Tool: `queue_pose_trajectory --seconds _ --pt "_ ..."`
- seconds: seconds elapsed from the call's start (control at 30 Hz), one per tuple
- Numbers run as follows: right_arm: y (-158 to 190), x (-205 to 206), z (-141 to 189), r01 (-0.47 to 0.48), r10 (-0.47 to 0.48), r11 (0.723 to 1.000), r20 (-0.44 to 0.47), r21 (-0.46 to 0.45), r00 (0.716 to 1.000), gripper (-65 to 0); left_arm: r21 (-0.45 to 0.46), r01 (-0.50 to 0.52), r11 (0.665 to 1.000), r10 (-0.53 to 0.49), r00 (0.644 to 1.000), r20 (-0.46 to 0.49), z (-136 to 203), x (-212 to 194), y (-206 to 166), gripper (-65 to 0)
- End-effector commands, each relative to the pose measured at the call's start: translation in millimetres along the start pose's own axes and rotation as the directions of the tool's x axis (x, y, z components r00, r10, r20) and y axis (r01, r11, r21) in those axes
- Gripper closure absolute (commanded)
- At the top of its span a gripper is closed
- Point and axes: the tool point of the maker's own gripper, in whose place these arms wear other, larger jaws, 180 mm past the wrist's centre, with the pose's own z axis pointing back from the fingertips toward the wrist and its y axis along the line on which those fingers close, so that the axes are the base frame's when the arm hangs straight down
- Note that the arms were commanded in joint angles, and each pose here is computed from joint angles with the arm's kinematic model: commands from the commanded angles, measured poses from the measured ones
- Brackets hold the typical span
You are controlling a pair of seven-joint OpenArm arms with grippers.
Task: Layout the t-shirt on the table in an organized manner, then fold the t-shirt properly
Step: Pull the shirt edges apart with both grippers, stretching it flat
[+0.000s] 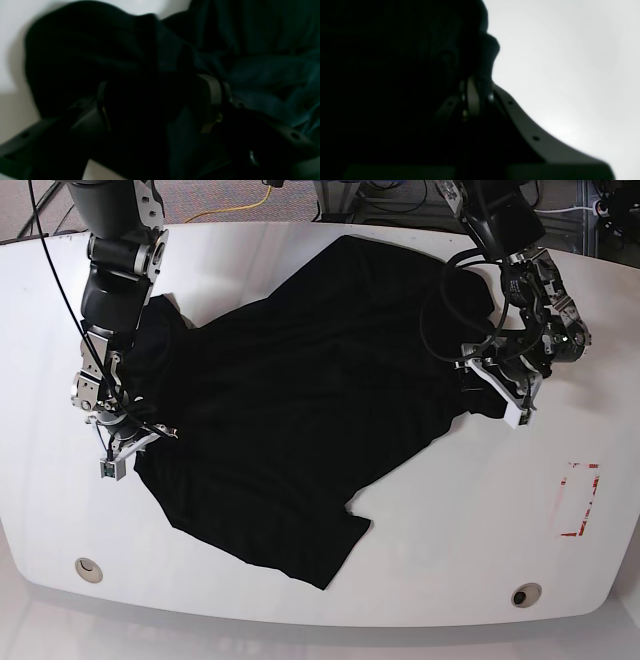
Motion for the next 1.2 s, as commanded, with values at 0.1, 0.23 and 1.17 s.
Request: queue_pose_trajectory --seconds 0.1,0.23,1.17 --pt "-3 22 2 -0.008 0.008 1.000 0.043 -0.003 0.999 -0.2 -0.031 0.048 0.998 -0.047 0.998 0.032 -1 14 -14 -38.6" --pt "-3 22 2 -0.008 0.008 1.000 0.043 -0.003 0.999 -0.2 -0.039 0.060 0.997 -0.059 0.998 0.032 -2 16 -18 -38.6" --pt "-3 23 2 -0.008 0.009 1.000 0.045 -0.002 0.999 -0.2 -0.021 0.144 0.989 -0.141 0.984 0.108 16 35 -37 -38.5"
